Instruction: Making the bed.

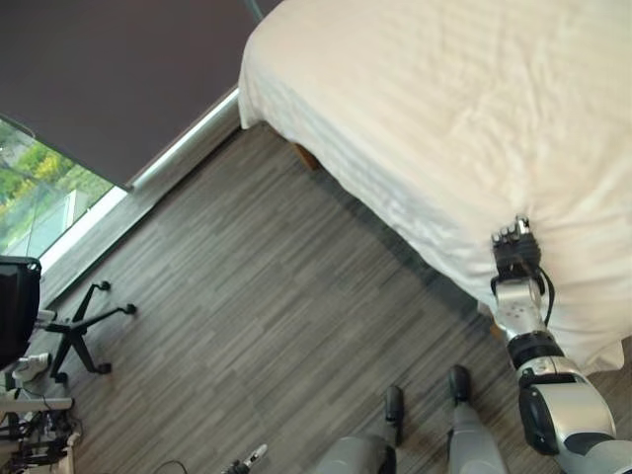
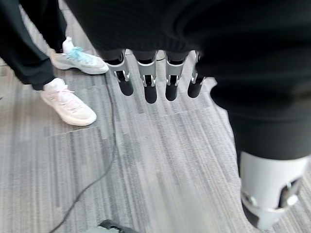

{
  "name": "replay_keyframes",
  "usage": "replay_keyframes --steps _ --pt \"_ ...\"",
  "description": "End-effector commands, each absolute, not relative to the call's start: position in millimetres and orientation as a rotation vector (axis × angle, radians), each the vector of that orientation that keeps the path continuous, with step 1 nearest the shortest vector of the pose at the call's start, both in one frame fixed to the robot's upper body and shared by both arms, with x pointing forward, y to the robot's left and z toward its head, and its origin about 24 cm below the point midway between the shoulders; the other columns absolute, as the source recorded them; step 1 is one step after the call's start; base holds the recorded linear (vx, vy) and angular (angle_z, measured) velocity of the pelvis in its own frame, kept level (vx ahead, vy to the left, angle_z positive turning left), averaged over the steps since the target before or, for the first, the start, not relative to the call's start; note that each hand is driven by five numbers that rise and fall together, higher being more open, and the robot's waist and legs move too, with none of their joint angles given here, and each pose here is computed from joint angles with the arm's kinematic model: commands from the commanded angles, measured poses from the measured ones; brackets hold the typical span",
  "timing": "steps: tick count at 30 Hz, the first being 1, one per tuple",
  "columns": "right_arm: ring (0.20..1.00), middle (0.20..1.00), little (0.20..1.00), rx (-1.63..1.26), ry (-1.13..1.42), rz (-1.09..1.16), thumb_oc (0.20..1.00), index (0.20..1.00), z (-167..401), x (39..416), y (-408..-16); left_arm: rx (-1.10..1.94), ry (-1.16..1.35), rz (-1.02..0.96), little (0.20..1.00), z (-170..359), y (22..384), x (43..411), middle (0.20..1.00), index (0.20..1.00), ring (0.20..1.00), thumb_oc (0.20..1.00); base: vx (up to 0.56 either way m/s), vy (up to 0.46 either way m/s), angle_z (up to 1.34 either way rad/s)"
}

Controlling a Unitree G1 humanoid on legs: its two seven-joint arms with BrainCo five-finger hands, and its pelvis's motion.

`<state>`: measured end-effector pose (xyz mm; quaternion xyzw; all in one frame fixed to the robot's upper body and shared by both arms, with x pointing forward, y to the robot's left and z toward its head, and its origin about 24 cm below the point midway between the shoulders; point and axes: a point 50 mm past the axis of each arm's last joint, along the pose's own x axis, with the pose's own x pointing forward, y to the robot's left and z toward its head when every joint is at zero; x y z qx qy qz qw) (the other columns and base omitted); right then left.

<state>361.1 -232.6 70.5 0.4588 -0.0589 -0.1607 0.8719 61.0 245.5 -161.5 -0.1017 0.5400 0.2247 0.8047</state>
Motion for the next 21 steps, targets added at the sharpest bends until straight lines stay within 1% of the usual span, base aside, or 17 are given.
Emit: replay_keyframes --steps 1,2,5,8,10,12,13,14,15,20,21 --pt "0.2 0.2 0.2 0.79 -0.14 -0.444 0.2 0.2 84.2 356.4 -275.1 -0.188 1.143 0.501 1.0 -156.4 263.2 69.5 1.0 1.0 1.0 1.0 0.01 0.035 -0.11" --pt "0.2 0.2 0.2 0.788 -0.141 -0.444 0.2 0.2 84.6 356.4 -275.4 -0.189 1.143 0.5 1.0 -156.5 262.6 69.8 1.0 1.0 1.0 1.0 0.03 0.047 -0.06" --pt "0.2 0.2 0.2 0.686 -0.199 -0.455 0.2 0.2 85.5 333.6 -302.7 -0.202 1.172 0.493 1.0 -159.5 258.4 58.8 1.0 1.0 1.0 1.0 0.02 0.046 -0.35" --pt "0.2 0.2 0.2 0.633 -0.249 -0.447 0.2 0.2 91.6 321.8 -312.1 -0.204 1.174 0.487 1.0 -159.8 258.1 55.9 1.0 1.0 1.0 1.0 0.01 0.026 -0.14" --pt "0.2 0.2 0.2 0.553 -0.291 -0.476 0.2 0.2 95.6 303.5 -329.0 -0.218 1.168 0.484 1.0 -160.0 256.5 55.4 1.0 1.0 1.0 1.0 0.01 0.029 -0.25" --pt "0.2 0.2 0.2 0.537 -0.288 -0.49 0.2 0.2 93.3 298.3 -333.2 -0.221 1.165 0.485 1.0 -160.1 256.2 55.2 1.0 1.0 1.0 1.0 0.0 0.01 -0.18" --pt "0.2 0.2 0.2 0.499 -0.282 -0.522 0.2 0.2 90.9 287.8 -344.5 -0.225 1.158 0.484 1.0 -159.6 256.9 56.7 1.0 1.0 1.0 1.0 0.0 0.018 -0.23" --pt "0.2 0.2 0.2 0.499 -0.282 -0.522 0.2 0.2 90.9 287.7 -344.5 -0.225 1.158 0.484 1.0 -159.6 256.9 56.7 1.0 1.0 1.0 1.0 0.0 0.015 -0.42" --pt "0.2 0.2 0.2 0.477 -0.259 -0.566 0.2 0.2 85.5 278.1 -356.5 -0.227 1.152 0.485 1.0 -159.0 258.7 57.8 1.0 1.0 1.0 1.0 -0.01 0.002 -0.36" --pt "0.2 0.2 0.2 0.398 -0.16 -0.679 0.2 0.2 72.1 253.6 -388.2 -0.245 1.146 0.498 1.0 -158.0 262.3 58.3 1.0 1.0 1.0 1.0 -0.03 0.005 -0.2" --pt "0.2 0.2 0.2 0.398 -0.16 -0.679 0.2 0.2 72.1 253.6 -388.3 -0.245 1.147 0.498 1.0 -158.0 262.3 58.4 1.0 1.0 1.0 1.0 -0.02 0.003 -0.25"
